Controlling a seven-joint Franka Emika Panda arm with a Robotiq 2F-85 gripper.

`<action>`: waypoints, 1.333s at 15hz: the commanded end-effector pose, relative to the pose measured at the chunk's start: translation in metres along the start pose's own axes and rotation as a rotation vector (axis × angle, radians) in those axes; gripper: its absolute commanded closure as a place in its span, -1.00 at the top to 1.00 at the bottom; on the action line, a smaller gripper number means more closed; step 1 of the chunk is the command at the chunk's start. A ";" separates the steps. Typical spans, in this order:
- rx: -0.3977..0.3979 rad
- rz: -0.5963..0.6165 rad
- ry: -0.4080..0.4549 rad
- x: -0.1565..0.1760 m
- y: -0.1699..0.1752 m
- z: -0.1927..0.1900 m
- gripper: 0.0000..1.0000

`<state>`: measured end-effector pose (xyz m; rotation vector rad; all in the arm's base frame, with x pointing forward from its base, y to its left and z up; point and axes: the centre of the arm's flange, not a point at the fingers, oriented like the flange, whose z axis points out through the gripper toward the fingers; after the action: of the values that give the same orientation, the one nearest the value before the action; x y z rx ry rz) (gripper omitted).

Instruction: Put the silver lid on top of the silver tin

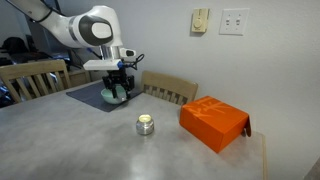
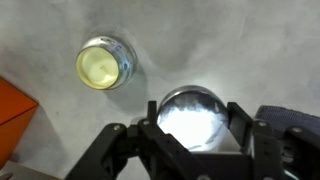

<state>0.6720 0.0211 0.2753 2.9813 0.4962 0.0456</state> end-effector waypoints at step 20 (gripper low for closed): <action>0.148 0.143 0.058 -0.059 0.108 -0.007 -0.13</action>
<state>0.6435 -0.0972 0.3039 3.1794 0.3097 0.1137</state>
